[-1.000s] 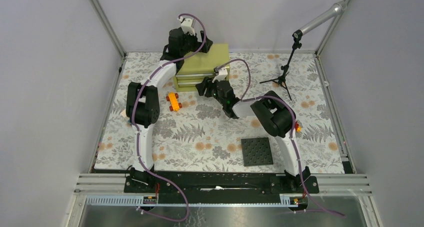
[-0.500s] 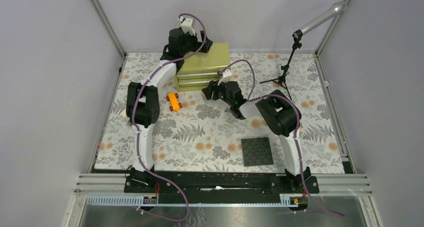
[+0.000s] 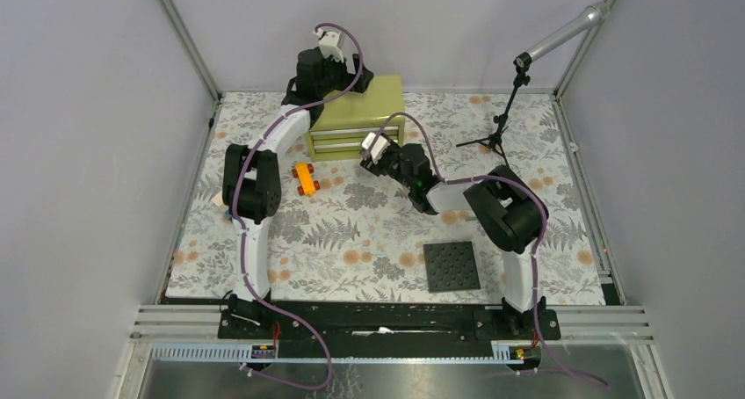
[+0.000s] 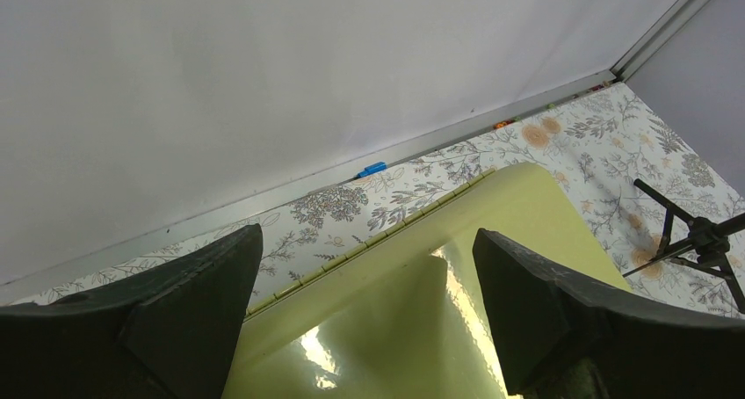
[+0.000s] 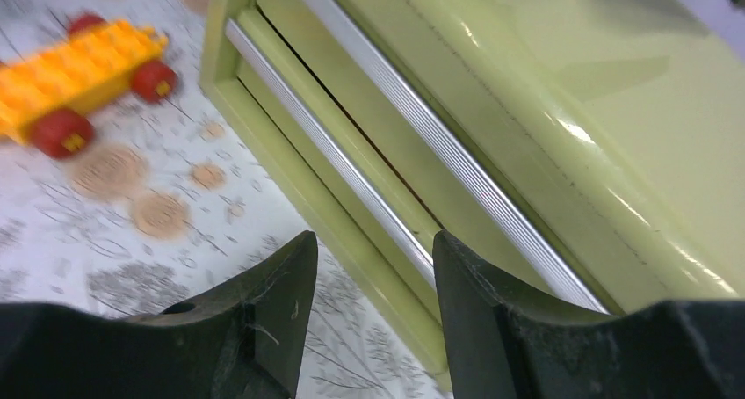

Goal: Organize the makeup
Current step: Close the drawer in the storage box, then open the drawer in the storage box.

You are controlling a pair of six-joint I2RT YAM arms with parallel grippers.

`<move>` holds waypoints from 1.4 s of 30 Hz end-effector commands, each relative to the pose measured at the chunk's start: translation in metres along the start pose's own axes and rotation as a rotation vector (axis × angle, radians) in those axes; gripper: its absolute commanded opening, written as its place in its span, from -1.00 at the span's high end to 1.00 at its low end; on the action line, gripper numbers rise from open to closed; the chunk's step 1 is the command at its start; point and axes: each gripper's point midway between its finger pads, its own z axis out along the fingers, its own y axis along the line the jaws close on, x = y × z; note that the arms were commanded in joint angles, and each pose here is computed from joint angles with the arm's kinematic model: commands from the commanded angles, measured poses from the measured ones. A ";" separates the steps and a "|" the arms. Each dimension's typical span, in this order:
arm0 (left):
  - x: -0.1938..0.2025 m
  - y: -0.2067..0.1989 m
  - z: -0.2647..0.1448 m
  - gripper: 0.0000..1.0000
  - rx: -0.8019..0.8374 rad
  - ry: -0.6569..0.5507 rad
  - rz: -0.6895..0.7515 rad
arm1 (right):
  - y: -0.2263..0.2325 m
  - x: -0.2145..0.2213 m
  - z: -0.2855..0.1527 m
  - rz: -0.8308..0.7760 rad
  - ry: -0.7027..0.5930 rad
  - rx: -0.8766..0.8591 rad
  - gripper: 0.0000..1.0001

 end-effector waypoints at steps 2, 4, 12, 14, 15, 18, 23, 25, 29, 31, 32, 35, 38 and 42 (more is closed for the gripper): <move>0.074 0.016 -0.001 -0.95 -0.043 0.201 -0.099 | -0.029 -0.019 -0.004 -0.506 -0.043 0.168 -0.17; 0.075 0.017 0.000 -0.95 -0.044 0.202 -0.097 | -0.034 -0.023 -0.006 -0.648 -0.049 0.228 -0.24; 0.076 0.017 0.001 -0.94 -0.042 0.204 -0.098 | -0.026 -0.035 0.006 -1.067 -0.030 0.384 -0.33; 0.077 0.017 0.001 -0.95 -0.042 0.206 -0.099 | -0.017 -0.033 0.012 -1.130 -0.059 0.409 -0.37; 0.077 0.017 0.001 -0.95 -0.042 0.206 -0.099 | -0.015 -0.032 0.014 -1.159 -0.066 0.414 -0.37; 0.078 0.017 0.002 -0.94 -0.042 0.208 -0.098 | -0.007 -0.029 0.019 -1.201 -0.068 0.400 -0.37; 0.080 0.018 0.002 -0.94 -0.043 0.211 -0.099 | -0.003 -0.032 0.021 -1.253 -0.070 0.405 -0.38; 0.080 0.019 0.002 -0.95 -0.045 0.210 -0.101 | -0.005 -0.036 0.022 -1.268 -0.073 0.422 -0.39; 0.081 0.019 0.003 -0.94 -0.043 0.212 -0.105 | -0.010 -0.045 0.025 -1.273 -0.077 0.455 -0.38; 0.082 0.019 0.003 -0.94 -0.043 0.213 -0.105 | -0.010 -0.044 0.029 -1.276 -0.074 0.451 -0.37; 0.082 0.019 0.003 -0.95 -0.043 0.213 -0.105 | -0.010 -0.043 0.031 -1.276 -0.071 0.448 -0.36; 0.082 0.019 0.003 -0.94 -0.043 0.214 -0.105 | -0.008 -0.040 0.036 -1.265 -0.069 0.430 -0.33; 0.082 0.021 0.003 -0.94 -0.046 0.214 -0.104 | -0.007 -0.037 0.040 -1.258 -0.063 0.414 -0.26; 0.083 0.021 0.003 -0.94 -0.047 0.215 -0.103 | -0.008 -0.034 0.043 -1.247 -0.053 0.411 -0.15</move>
